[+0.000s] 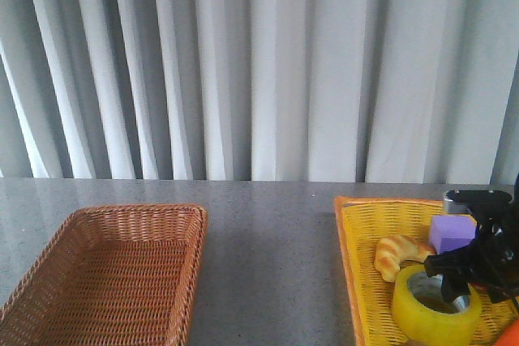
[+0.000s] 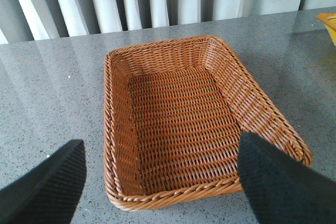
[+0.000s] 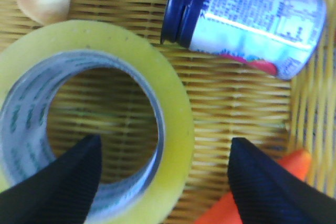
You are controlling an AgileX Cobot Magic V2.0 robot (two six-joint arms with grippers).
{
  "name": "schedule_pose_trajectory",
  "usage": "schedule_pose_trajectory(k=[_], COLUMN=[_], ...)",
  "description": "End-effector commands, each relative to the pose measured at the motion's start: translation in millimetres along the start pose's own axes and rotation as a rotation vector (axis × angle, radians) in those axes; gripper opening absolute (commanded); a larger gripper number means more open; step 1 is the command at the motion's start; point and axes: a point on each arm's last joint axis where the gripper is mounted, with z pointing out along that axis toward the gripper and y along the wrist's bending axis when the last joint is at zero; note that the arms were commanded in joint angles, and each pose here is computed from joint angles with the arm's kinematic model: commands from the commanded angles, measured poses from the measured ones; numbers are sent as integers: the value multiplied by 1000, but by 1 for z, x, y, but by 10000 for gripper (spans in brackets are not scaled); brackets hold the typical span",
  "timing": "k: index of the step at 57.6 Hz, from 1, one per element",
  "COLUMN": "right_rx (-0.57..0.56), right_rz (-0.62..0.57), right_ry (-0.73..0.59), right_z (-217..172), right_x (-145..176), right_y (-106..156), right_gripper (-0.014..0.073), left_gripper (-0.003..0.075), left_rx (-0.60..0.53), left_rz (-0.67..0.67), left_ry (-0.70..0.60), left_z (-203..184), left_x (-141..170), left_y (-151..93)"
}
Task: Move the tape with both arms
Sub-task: 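Lower the right gripper into the yellow basket over the tape roll, then close the right gripper on the tape roll's rim and lift it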
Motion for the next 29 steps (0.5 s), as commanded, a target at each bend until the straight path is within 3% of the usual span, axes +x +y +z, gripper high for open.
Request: schedule_pose_trajectory(k=[1, 21, 29], right_rx=[9, 8, 8], right_rz=[6, 7, 6], right_ry=[-70, 6, 6], right_z=[-15, 1, 1], right_x=[-16, -25, -25], right_y=[-3, -3, -3], right_gripper=[421, 162, 108], left_gripper=[576, 576, 576], left_rx=[2, 2, 2], left_rz=[-1, -1, -1], left_ry=[-88, -89, -89], left_z=[-3, -3, -3], left_x=[-16, -16, -16], left_y=[0, 0, 0])
